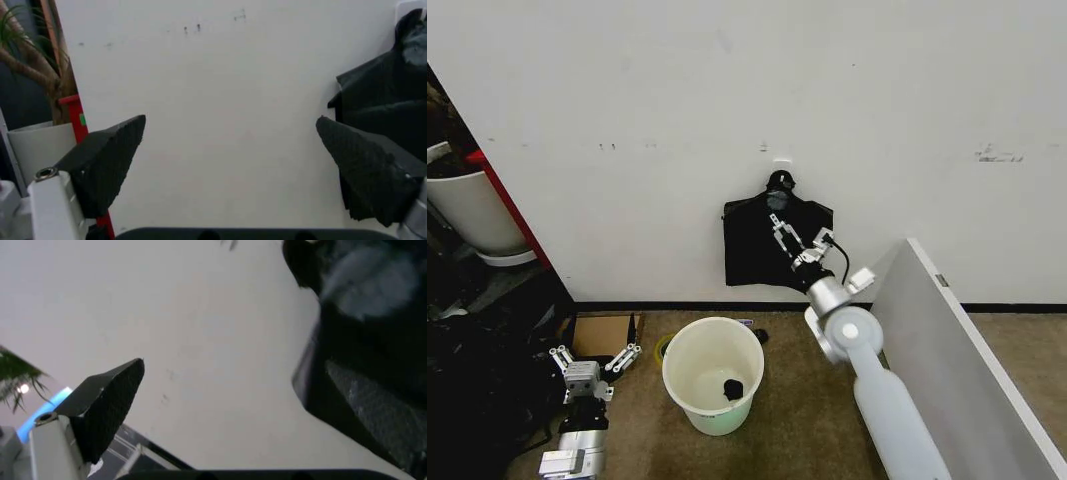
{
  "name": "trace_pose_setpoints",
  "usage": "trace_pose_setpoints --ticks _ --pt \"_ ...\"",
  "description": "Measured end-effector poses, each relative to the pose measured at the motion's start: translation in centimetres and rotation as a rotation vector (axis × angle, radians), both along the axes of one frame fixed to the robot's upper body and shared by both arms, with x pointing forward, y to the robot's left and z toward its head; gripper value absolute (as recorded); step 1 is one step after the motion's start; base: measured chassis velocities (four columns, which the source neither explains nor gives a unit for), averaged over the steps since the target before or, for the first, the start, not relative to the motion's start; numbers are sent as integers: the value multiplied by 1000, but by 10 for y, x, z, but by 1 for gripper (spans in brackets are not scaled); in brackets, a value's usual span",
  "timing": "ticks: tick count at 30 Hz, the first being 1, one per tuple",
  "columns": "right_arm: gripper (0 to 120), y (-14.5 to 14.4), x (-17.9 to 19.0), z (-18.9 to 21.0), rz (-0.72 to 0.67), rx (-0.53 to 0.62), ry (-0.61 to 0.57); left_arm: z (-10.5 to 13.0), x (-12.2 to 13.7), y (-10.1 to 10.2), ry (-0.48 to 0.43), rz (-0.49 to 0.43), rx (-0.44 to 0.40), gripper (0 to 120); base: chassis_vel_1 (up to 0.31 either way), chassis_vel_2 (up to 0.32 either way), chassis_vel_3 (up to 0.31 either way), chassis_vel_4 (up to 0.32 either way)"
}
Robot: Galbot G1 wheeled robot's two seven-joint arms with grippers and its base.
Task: Place the garbage bag over the trash bin.
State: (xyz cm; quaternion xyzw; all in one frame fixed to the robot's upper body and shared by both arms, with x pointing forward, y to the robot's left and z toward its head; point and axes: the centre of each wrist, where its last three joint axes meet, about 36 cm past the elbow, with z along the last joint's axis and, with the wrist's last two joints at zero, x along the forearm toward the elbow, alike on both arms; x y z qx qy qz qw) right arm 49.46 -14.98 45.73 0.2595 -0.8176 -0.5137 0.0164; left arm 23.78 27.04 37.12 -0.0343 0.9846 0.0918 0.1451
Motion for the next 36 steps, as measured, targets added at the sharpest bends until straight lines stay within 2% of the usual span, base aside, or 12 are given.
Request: trace_pose_setpoints --ticks 5,12,24,36 --pt "100 6 42 1 -26 18 14 4 -8 3 10 0 18 100 0 0 0 0" --pt "100 6 63 -10 -35 -14 27 5 -13 0 14 16 19 100 0 0 0 0" --pt "100 -2 82 -28 -68 -42 66 8 -7 6 -1 -7 60 100 0 0 0 0" --pt "100 -12 90 -36 -93 -59 69 12 -5 8 -16 14 52 100 0 0 0 0"
